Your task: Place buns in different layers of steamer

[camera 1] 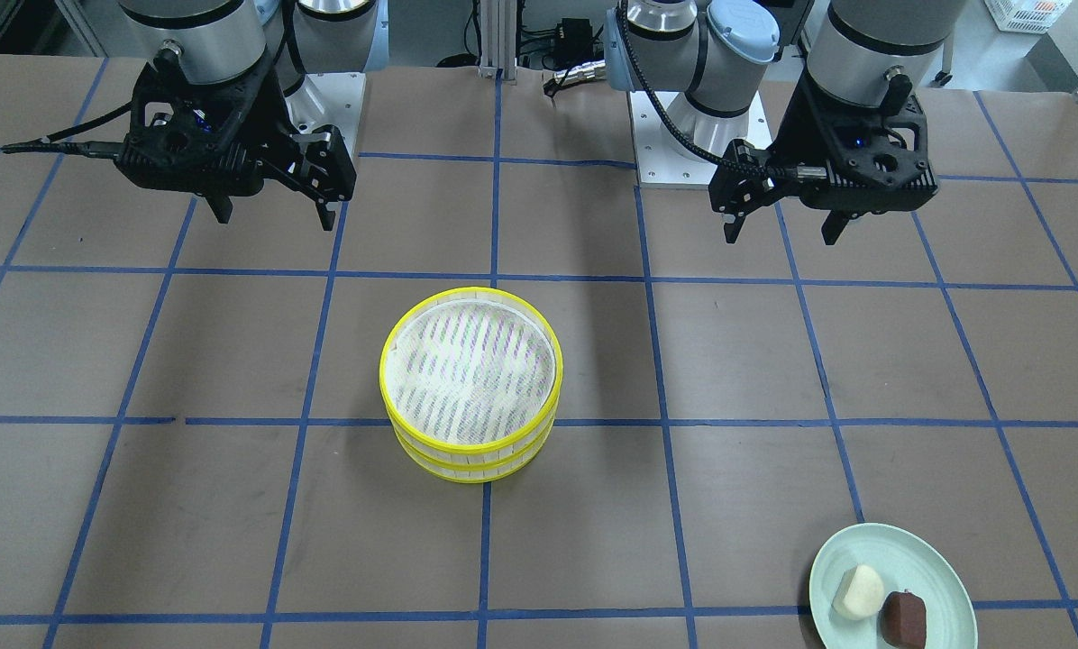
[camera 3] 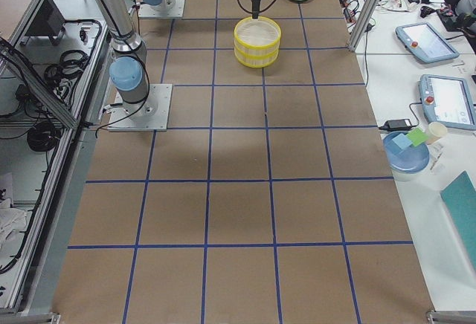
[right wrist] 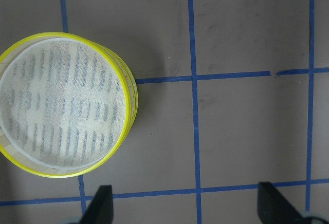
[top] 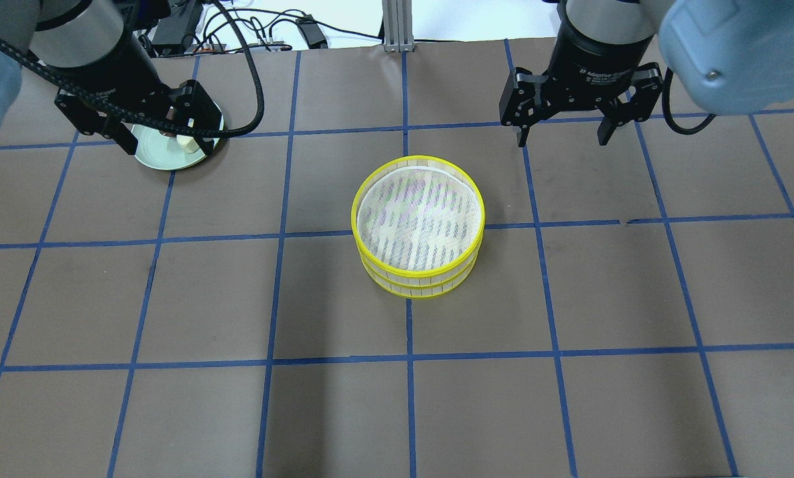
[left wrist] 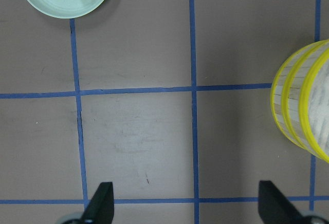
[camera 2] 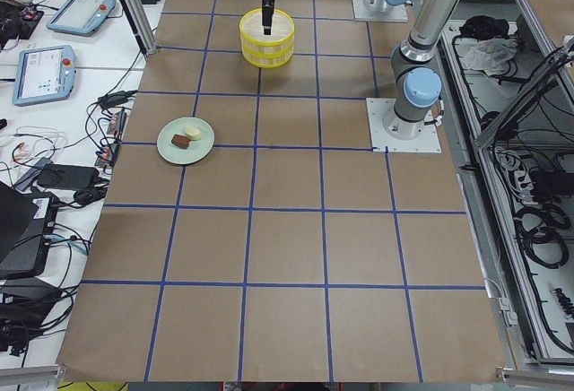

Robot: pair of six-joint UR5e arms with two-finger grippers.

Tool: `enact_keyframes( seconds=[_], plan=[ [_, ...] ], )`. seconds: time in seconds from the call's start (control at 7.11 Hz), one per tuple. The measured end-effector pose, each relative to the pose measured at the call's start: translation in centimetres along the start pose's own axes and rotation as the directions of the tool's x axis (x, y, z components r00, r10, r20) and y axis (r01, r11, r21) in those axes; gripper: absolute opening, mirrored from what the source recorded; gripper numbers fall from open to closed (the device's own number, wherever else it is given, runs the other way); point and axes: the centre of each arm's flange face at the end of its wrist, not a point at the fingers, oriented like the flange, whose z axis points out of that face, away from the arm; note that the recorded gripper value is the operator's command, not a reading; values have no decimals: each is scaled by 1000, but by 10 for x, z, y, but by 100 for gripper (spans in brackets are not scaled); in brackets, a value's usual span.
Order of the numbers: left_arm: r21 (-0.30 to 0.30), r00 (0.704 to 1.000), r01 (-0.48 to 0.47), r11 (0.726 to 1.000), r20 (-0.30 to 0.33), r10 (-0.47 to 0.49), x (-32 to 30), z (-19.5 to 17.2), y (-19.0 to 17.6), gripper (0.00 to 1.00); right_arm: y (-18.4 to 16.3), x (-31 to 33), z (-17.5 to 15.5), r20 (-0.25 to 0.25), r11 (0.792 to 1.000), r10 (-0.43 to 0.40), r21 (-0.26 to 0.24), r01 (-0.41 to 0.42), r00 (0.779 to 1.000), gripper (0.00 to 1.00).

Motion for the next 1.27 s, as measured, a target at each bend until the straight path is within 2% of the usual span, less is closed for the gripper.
enact_keyframes(
  seconds=[0.28,0.42,0.56,0.98,1.27],
  plan=[
    [-5,1000,28,1000,4,-28,-14,4,-5,100,0,0,0,0,1000,0,0,0,1000,100],
    [-20,997,75,997,5,-75,-40,17,-14,100,0,0,0,0,1000,0,-1,0,1000,100],
    [-12,993,116,993,8,-116,-66,33,-26,100,0,0,0,1,1000,1,-1,-1,1000,100],
    [83,994,106,991,26,-108,-96,115,-73,100,-4,-7,22,13,1000,-4,-15,4,1000,99],
    [141,998,30,990,44,-37,-105,162,-105,100,-24,-15,70,3,999,-4,-45,4,1000,98]
  ],
)
